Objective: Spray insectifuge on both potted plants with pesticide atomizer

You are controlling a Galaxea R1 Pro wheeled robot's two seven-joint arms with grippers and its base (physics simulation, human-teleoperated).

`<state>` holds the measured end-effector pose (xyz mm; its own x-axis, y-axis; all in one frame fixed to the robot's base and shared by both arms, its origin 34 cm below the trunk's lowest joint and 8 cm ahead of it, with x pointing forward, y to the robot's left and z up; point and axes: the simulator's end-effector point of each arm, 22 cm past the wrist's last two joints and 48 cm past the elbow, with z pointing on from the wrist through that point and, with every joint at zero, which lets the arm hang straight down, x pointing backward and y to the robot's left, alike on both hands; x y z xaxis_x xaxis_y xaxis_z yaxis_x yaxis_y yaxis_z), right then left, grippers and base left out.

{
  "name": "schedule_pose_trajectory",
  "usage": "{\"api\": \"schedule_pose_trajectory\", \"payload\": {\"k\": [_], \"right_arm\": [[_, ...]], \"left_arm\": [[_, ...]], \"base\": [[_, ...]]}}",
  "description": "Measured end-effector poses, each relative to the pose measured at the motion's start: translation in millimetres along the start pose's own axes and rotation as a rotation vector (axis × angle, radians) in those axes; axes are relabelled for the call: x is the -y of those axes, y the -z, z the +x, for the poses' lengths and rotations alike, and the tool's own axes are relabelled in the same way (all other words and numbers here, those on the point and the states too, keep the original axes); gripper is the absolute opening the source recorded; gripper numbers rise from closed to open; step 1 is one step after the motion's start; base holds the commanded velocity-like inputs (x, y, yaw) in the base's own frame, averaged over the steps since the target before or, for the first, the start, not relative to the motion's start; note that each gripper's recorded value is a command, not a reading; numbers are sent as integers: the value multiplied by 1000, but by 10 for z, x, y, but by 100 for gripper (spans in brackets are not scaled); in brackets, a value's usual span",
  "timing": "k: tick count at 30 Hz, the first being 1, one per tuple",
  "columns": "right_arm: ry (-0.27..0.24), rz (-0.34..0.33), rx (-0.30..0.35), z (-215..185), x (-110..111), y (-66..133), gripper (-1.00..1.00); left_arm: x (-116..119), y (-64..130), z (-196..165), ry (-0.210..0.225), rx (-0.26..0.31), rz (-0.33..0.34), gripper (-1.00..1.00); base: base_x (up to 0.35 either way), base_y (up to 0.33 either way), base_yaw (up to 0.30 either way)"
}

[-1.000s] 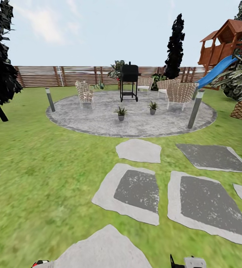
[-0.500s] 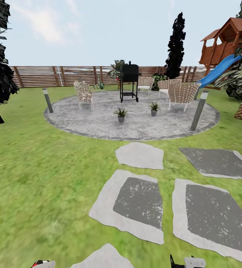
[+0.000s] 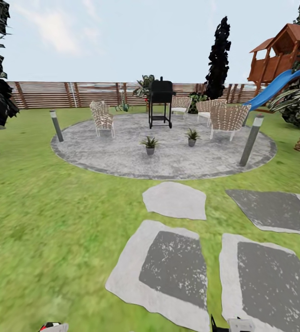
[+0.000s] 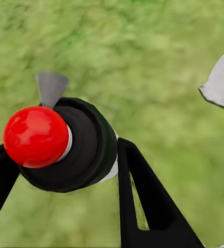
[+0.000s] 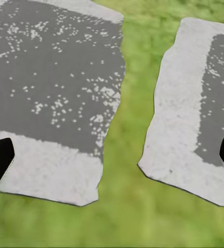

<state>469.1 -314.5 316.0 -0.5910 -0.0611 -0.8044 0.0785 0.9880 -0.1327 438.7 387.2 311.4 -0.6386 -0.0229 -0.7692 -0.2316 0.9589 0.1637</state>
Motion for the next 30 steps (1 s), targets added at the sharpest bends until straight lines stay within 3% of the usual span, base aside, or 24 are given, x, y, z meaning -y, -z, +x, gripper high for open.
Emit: {"api": "schedule_pose_trajectory", "payload": {"k": [30], "right_arm": [[0,1,0,0,3,0,100]], "left_arm": [[-1,0,0,0,0,-1,-100]], "base": [[337,0,40]]}}
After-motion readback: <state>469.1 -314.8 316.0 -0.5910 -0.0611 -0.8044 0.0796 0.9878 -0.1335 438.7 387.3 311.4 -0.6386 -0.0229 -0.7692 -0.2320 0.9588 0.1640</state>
